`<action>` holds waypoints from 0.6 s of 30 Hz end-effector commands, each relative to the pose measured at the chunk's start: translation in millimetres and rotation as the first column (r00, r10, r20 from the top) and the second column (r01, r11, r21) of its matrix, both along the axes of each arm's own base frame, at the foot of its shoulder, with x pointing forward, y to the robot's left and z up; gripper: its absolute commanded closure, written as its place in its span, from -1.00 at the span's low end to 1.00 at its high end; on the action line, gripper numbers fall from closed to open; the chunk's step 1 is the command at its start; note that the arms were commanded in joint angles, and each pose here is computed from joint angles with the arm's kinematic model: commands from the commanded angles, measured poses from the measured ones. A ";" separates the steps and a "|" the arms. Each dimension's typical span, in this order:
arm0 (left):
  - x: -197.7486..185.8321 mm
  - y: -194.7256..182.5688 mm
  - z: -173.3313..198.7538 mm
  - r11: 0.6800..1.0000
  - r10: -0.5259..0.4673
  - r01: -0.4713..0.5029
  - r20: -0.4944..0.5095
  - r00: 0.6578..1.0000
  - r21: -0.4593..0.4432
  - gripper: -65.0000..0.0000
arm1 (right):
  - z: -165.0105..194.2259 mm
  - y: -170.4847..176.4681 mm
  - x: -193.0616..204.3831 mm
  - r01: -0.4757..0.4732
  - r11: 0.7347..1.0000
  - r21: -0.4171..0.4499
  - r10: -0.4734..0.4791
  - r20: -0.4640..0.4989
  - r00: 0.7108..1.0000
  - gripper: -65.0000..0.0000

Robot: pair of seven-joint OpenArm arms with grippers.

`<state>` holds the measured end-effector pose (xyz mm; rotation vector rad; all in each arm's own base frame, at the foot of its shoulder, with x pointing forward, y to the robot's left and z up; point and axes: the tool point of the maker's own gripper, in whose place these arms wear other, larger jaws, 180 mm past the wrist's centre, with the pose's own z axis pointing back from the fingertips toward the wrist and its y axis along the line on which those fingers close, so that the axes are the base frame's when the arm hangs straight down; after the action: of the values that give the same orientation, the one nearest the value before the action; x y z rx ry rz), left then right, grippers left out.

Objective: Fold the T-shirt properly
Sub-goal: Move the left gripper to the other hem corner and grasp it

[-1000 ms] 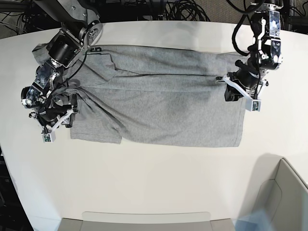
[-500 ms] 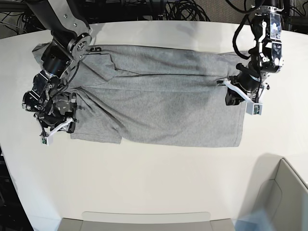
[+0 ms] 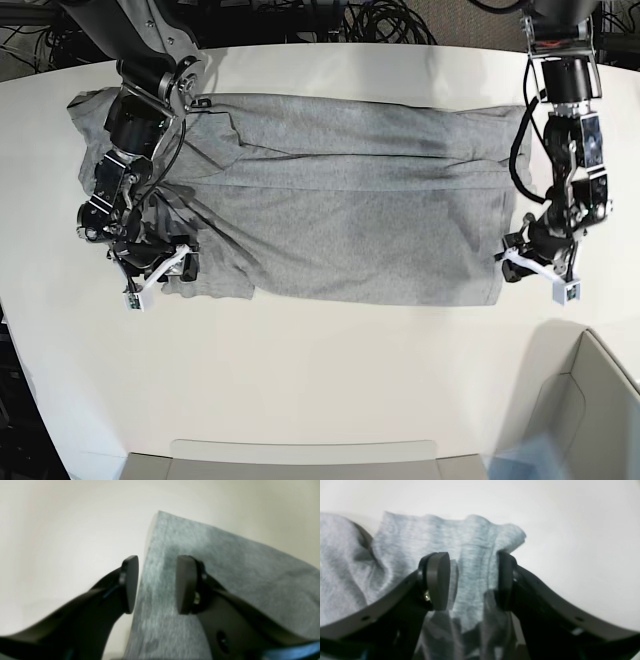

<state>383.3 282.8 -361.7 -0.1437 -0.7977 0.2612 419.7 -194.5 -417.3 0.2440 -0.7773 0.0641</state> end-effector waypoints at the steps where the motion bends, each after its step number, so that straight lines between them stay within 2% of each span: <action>1: 21.6 18.3 21.0 0.999 0.031 -0.032 0.057 0.998 0.010 0.10 | -5.3 -6.6 -4.9 -0.010 0.999 -0.048 0.007 -0.056 0.998 0.08; 6: 54.0 19.5 9.3 0.993 -0.112 0.112 -0.007 0.994 0.028 0.09 | -4.5 -10.3 -4.7 -0.008 0.998 -0.056 0.005 -0.055 0.998 0.08; 10: 67.3 23.4 -13.5 0.993 -0.112 0.114 -0.042 0.993 0.041 0.09 | -4.5 -11.4 -5.2 -0.007 0.998 -0.058 0.003 -0.056 0.998 0.08; 13: 69.8 14.5 -30.7 0.977 -0.185 0.195 -0.106 0.977 0.086 0.09 | -4.3 -16.0 -6.0 -0.004 0.998 -0.068 0.000 -0.057 0.998 0.08; 15: 69.8 3.7 -35.7 0.963 -0.250 0.260 -0.120 0.961 0.076 0.09 | -4.2 -19.2 -6.5 -0.001 0.997 -0.072 -0.003 -0.058 0.998 0.08; 18: 64.2 7.2 -42.5 0.966 -0.251 0.257 -0.123 0.960 0.035 0.09 | -3.6 -20.3 -6.3 0.000 0.997 -0.074 -0.004 -0.057 0.998 0.08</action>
<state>437.1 280.4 -419.6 -0.1919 -0.6200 0.0025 418.4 -205.9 -416.6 0.2155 -0.7720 0.0707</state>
